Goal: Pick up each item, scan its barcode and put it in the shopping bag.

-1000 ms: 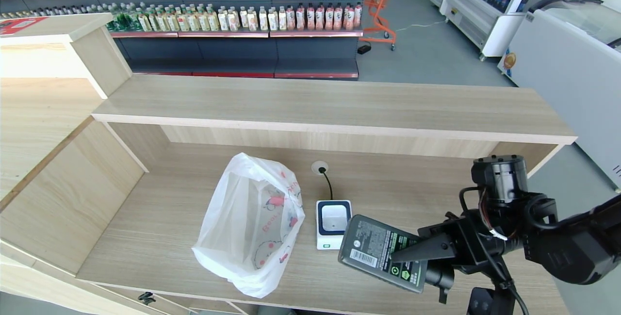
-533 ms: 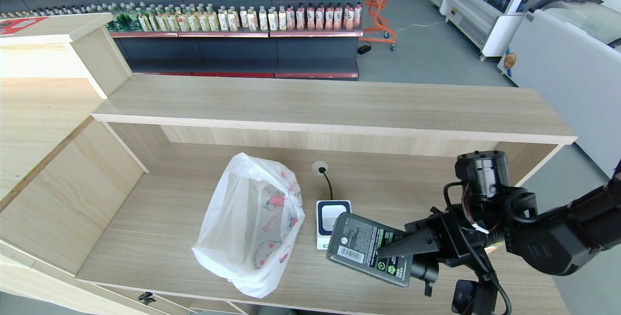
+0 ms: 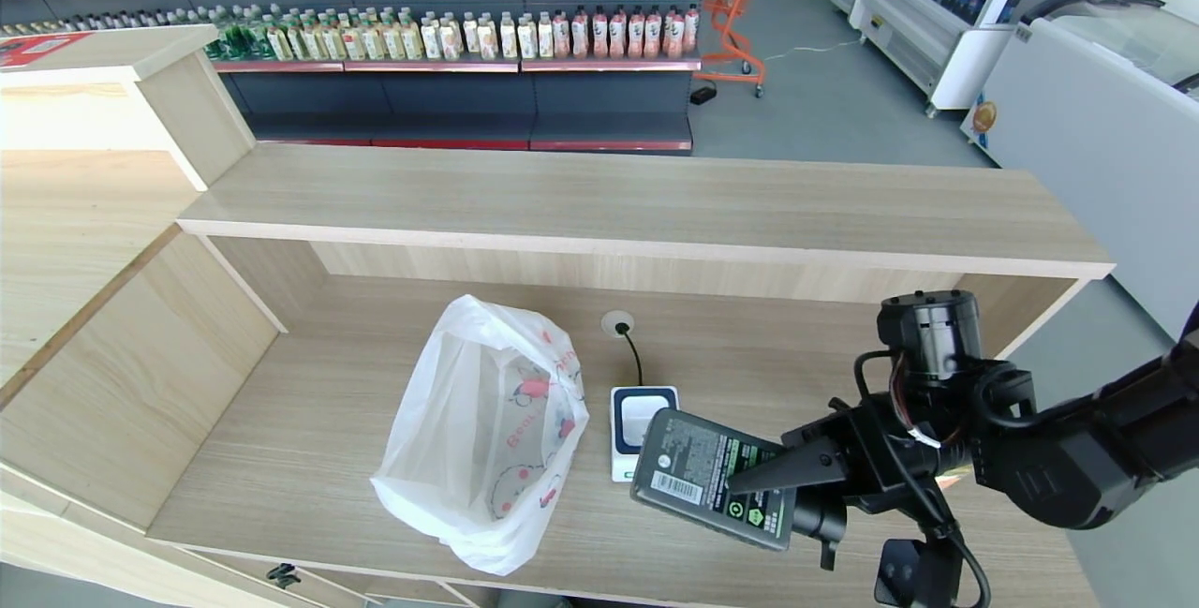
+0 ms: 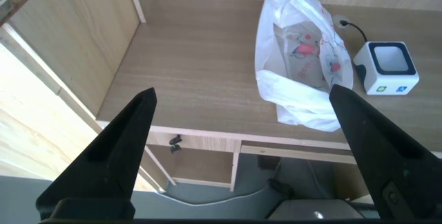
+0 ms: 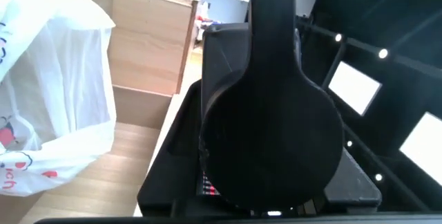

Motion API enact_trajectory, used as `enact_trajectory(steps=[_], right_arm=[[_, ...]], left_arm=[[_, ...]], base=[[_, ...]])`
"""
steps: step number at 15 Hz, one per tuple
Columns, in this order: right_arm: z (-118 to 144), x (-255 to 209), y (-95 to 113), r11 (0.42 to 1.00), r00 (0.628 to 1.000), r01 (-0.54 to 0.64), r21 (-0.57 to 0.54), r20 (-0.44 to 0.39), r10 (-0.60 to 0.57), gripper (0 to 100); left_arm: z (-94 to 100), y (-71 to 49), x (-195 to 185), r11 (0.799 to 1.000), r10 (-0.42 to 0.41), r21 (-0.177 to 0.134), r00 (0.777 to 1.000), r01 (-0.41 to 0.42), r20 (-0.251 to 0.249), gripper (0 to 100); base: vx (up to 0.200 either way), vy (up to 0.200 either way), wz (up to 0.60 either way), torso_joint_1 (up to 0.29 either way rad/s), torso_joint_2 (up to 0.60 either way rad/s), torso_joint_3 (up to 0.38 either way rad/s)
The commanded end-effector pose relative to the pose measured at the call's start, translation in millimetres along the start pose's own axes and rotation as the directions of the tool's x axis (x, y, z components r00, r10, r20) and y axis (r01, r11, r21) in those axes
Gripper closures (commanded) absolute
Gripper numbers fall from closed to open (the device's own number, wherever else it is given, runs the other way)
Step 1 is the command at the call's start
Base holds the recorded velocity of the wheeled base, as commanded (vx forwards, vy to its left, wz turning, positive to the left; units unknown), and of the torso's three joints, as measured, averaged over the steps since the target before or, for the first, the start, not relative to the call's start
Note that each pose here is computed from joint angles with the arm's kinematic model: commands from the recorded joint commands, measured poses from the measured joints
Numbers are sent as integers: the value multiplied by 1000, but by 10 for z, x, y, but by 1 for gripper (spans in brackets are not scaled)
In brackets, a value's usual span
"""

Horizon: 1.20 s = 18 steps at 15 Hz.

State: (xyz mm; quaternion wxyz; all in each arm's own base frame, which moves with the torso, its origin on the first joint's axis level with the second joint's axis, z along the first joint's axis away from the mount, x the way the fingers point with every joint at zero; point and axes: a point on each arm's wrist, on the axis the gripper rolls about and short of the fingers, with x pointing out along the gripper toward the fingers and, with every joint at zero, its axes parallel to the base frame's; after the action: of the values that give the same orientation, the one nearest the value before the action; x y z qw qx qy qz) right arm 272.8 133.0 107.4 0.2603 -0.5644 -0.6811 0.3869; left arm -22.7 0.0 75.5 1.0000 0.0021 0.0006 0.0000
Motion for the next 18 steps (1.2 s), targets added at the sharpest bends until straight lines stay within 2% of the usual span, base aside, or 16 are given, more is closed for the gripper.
enact_trajectory(steps=[1,2,3,4,6,7,8,9,11,12,13,14,15,16,18], right_arm=[[11,-40,-253,992,1000,4,123,-4,-3,100],[-41,-118,-536,982,1000,8,189,-30,-2,100],[-42,-244,-729,963,997,4,268,-70,15,100],[93,-552,-974,891,972,-9,454,-204,114,100],[569,-899,-1131,712,889,85,697,-376,262,100],[587,-1052,-1240,692,829,128,710,-460,318,100],[586,-1204,-1363,690,728,170,703,-562,393,100],[624,-1303,-1381,650,638,237,722,-620,457,100],[682,-1331,-1226,463,637,364,808,-579,509,100],[663,-1352,-1181,347,639,449,823,-568,519,100],[673,-1352,-1157,191,638,556,809,-563,525,100],[658,-1363,-1141,73,616,641,764,-568,545,100],[638,-1377,-1099,-15,570,718,696,-576,586,100],[572,-1368,-965,-151,535,795,588,-561,631,100],[451,-1331,-806,-366,542,837,406,-535,648,100]], left_arm=[[0,0,0,1000,0,0,1000,0,0,0],[0,0,0,1000,0,0,1000,0,0,0],[0,0,0,1000,0,0,1000,0,0,0],[0,0,0,1000,0,0,1000,0,0,0],[0,0,0,1000,0,0,1000,0,0,0],[0,0,0,1000,0,0,1000,0,0,0],[0,0,0,1000,0,0,1000,0,0,0],[0,0,0,1000,0,0,1000,0,0,0],[0,0,0,1000,0,0,1000,0,0,0],[0,0,0,1000,0,0,1000,0,0,0],[0,0,0,1000,0,0,1000,0,0,0],[0,0,0,1000,0,0,1000,0,0,0],[0,0,0,1000,0,0,1000,0,0,0],[0,0,0,1000,0,0,1000,0,0,0],[0,0,0,1000,0,0,1000,0,0,0]], base=[[0,0,0,0,0,0],[0,0,0,0,0,0],[0,0,0,0,0,0],[0,0,0,0,0,0],[0,0,0,0,0,0],[0,0,0,0,0,0],[0,0,0,0,0,0],[0,0,0,0,0,0],[0,0,0,0,0,0],[0,0,0,0,0,0],[0,0,0,0,0,0],[0,0,0,0,0,0],[0,0,0,0,0,0],[0,0,0,0,0,0],[0,0,0,0,0,0]])
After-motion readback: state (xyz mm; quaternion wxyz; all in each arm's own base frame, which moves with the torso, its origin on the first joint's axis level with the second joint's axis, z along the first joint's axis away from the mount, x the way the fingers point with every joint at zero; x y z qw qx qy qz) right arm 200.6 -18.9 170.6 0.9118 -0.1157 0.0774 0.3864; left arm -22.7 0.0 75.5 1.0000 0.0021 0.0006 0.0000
